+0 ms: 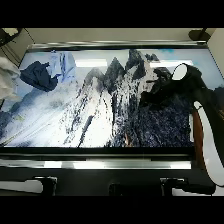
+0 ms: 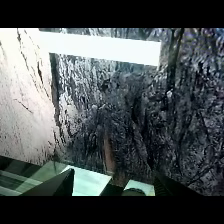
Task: Fold the shirts.
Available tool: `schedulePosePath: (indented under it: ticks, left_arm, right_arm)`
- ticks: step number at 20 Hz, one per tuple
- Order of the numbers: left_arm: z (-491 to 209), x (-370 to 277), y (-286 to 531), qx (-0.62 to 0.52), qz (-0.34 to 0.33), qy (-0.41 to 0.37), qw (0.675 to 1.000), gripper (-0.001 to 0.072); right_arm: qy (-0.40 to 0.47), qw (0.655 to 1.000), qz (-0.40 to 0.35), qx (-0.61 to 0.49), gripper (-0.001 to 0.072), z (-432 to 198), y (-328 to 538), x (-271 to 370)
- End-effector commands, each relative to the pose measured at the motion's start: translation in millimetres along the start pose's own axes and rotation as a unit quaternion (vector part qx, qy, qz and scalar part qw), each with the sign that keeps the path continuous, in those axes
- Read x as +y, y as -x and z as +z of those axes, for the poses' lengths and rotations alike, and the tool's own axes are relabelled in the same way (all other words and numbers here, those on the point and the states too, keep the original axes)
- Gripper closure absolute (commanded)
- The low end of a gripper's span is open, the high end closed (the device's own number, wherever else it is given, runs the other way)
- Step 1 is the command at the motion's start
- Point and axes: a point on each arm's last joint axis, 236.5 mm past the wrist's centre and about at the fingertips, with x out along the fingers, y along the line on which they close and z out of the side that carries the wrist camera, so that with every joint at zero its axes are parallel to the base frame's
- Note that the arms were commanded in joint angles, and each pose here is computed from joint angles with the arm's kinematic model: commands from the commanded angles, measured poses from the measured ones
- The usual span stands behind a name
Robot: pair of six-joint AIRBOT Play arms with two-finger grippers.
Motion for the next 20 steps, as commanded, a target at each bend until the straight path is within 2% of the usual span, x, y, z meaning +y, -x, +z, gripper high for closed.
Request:
schedulePosePath:
  ticks: [1, 4, 6, 12, 15, 18, 20]
  left_arm:
    - [18, -75, 129, -0.048, -0.078, -0.083, 0.992, 0.0673]
    - [-21, -170, 225, -0.049, -0.206, -0.173, 0.962, 0.0673]
    - [-75, -219, 267, -0.007, -0.276, -0.245, 0.929, 0.0672]
    - [-277, -309, 329, 0.137, -0.425, -0.434, 0.782, 0.0672]
    - [-365, -297, 319, 0.183, -0.427, -0.545, 0.699, 0.0672]
    - [-407, -251, 256, 0.230, -0.339, -0.600, 0.688, 0.0672]
    - [-434, -225, 211, 0.258, -0.302, -0.602, 0.693, 0.0672]
  right_arm:
    - [0.063, 0.998, -0.017, -0.027, 0.0146, -8, 31, 3]
    - [0.081, 0.992, -0.046, -0.081, 0.0147, -13, 72, 3]
    - [0.092, 0.987, -0.064, -0.116, 0.0147, -19, 100, 4]
    - [0.111, 0.967, -0.104, -0.204, 0.0150, -42, 166, 5]
    - [0.109, 0.962, -0.127, -0.214, 0.0155, -53, 181, -2]
    - [0.072, 0.971, -0.126, -0.191, 0.0155, -65, 177, -7]
    - [0.061, 0.975, -0.112, -0.183, 0.0154, -64, 170, -3]
